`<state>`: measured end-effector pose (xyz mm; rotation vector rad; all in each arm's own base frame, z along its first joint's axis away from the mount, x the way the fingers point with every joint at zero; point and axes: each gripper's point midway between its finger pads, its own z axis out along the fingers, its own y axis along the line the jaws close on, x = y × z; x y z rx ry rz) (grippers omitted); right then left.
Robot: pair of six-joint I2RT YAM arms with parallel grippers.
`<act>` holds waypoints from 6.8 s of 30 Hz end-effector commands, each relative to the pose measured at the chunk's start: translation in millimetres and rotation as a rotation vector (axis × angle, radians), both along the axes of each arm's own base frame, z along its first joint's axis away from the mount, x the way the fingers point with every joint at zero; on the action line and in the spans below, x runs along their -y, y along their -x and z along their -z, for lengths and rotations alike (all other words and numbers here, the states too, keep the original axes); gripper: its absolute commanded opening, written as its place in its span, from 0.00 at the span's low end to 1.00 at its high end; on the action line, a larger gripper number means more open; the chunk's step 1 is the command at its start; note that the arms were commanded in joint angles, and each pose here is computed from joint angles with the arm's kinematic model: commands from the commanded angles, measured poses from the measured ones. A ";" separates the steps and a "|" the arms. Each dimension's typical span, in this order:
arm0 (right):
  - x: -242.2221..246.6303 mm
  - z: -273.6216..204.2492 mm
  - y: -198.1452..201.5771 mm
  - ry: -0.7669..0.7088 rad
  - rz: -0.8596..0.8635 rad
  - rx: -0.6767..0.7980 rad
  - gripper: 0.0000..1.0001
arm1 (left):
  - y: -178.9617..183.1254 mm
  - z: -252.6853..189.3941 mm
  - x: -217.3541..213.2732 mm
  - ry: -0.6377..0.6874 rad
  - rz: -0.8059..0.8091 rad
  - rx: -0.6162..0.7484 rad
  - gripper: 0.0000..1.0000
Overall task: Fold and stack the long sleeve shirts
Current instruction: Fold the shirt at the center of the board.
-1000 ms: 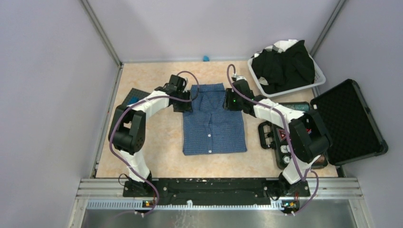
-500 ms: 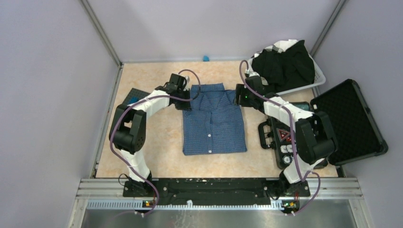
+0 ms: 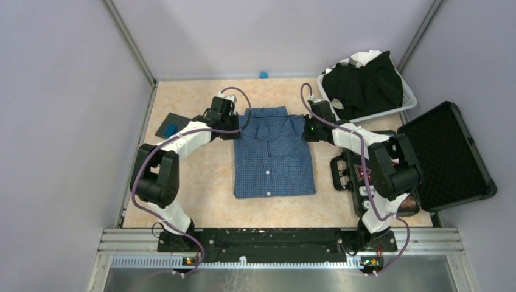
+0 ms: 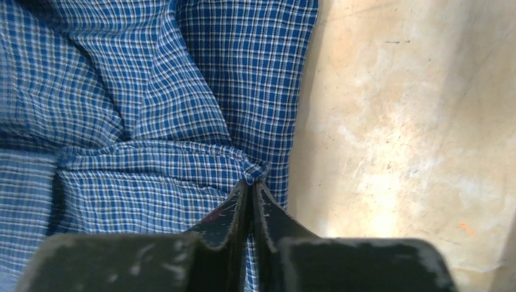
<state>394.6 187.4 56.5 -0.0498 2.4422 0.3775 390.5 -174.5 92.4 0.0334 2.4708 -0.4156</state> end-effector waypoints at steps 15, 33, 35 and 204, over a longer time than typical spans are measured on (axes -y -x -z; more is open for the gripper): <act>4.3 -35.0 -14.6 -0.041 0.073 0.127 0.20 | 3.0 -16.3 -9.9 0.010 -0.051 0.011 0.63; -35.6 -47.0 34.6 -0.052 -0.014 0.084 0.28 | 30.8 -8.8 34.5 0.222 0.018 -0.035 0.25; -36.9 -33.2 36.1 -0.046 -0.025 0.058 0.28 | 20.8 9.8 30.3 0.217 -0.011 -0.055 0.24; -5.5 -56.8 -85.2 -0.173 0.135 0.077 0.44 | -107.6 -71.7 -61.1 0.295 -0.142 0.226 0.63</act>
